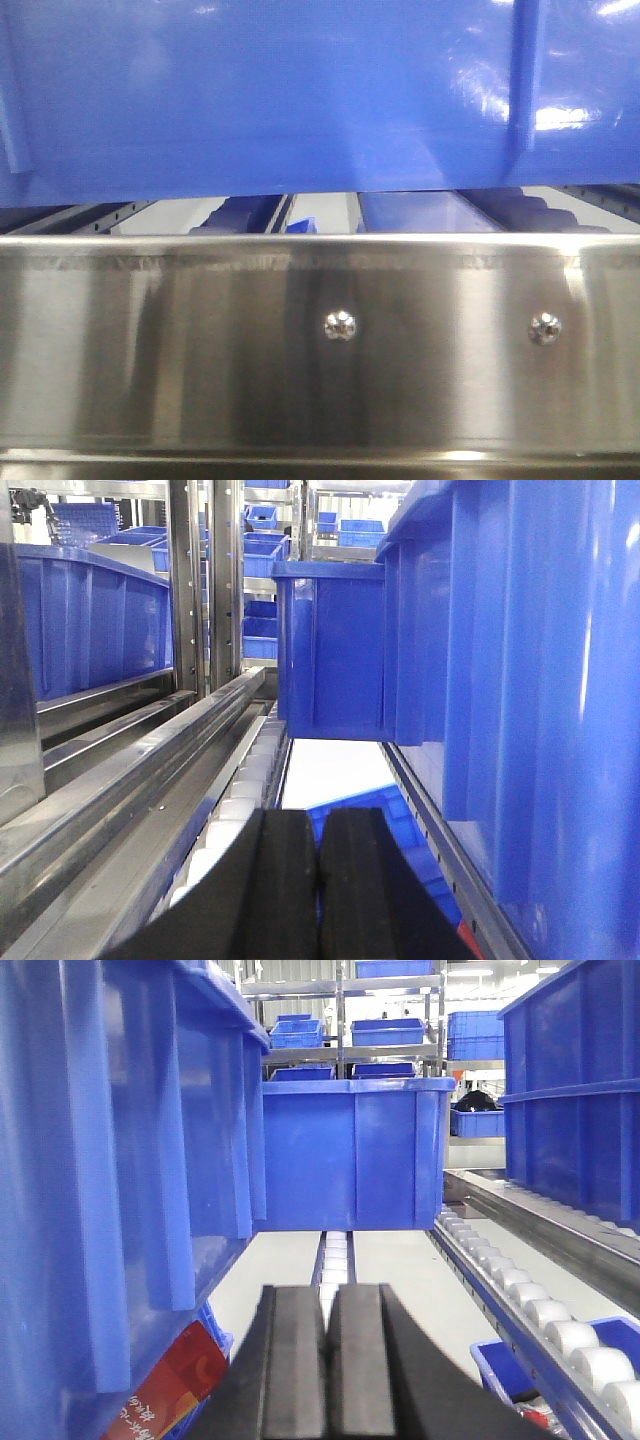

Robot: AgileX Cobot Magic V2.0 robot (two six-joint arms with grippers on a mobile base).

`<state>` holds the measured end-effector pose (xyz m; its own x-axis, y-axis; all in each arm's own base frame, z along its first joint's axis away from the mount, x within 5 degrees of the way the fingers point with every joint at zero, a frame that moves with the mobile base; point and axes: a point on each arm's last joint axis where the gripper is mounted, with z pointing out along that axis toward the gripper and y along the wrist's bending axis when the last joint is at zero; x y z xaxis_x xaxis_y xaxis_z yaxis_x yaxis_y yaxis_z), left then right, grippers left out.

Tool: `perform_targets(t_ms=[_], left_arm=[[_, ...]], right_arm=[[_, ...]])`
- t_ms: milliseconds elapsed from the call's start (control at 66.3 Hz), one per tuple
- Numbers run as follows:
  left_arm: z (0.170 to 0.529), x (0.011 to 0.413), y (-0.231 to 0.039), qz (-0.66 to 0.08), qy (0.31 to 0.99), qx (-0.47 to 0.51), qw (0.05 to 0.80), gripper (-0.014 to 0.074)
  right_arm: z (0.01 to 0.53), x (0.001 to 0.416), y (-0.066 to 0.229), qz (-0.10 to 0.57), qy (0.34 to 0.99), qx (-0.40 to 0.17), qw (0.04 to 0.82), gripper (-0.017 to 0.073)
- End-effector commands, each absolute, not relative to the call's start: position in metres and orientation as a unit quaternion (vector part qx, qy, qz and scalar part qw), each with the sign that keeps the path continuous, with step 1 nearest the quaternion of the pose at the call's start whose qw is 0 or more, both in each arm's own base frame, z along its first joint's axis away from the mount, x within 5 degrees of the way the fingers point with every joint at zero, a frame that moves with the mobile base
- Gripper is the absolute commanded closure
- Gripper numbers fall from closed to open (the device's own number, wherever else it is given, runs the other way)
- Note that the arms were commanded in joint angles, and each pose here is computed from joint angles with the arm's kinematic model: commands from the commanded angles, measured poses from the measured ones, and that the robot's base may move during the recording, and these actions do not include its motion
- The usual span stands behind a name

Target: Move blue bin to conveyor side

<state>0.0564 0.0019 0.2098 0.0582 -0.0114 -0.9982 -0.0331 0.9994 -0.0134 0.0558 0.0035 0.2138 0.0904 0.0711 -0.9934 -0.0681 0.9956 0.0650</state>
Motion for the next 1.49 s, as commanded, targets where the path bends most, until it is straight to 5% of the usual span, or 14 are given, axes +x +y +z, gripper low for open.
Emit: perform_targets(t_ms=[0, 513, 663, 739, 920, 1055, 1478], left_arm=[[0.213, 0.056, 0.002, 0.006, 0.678, -0.019, 0.735, 0.0599], [0.22, 0.055, 0.002, 0.006, 0.649, -0.018, 0.761, 0.0599], [0.251, 0.048, 0.002, 0.006, 0.647, -0.019, 0.762, 0.0592], [0.275, 0.039, 0.002, 0.006, 0.648, -0.019, 0.762, 0.0526], [0.329, 0.021, 0.002, 0.016, 0.651, -0.016, 0.759, 0.0274], [0.364, 0.023, 0.002, 0.013, 0.652, -0.012, 0.758, 0.0163], [0.437, 0.097, -0.009, -0.033, 0.713, 0.033, 0.699, 0.0132]], right_arm=[[0.216, 0.056, 0.003, 0.044, 0.664, 0.003, 0.746, 0.0637], [0.223, 0.055, 0.002, 0.045, 0.634, 0.008, 0.772, 0.0637], [0.252, 0.048, 0.003, 0.051, 0.629, 0.005, 0.776, 0.0629], [0.272, 0.041, 0.003, 0.055, 0.63, 0.001, 0.775, 0.0566], [0.325, 0.022, 0.004, 0.065, 0.604, -0.009, 0.794, 0.021], [0.363, 0.022, 0.004, 0.066, 0.596, -0.01, 0.8, 0.0001], [0.42, 0.094, 0.013, 0.07, 0.673, -0.029, 0.736, 0.0008]])
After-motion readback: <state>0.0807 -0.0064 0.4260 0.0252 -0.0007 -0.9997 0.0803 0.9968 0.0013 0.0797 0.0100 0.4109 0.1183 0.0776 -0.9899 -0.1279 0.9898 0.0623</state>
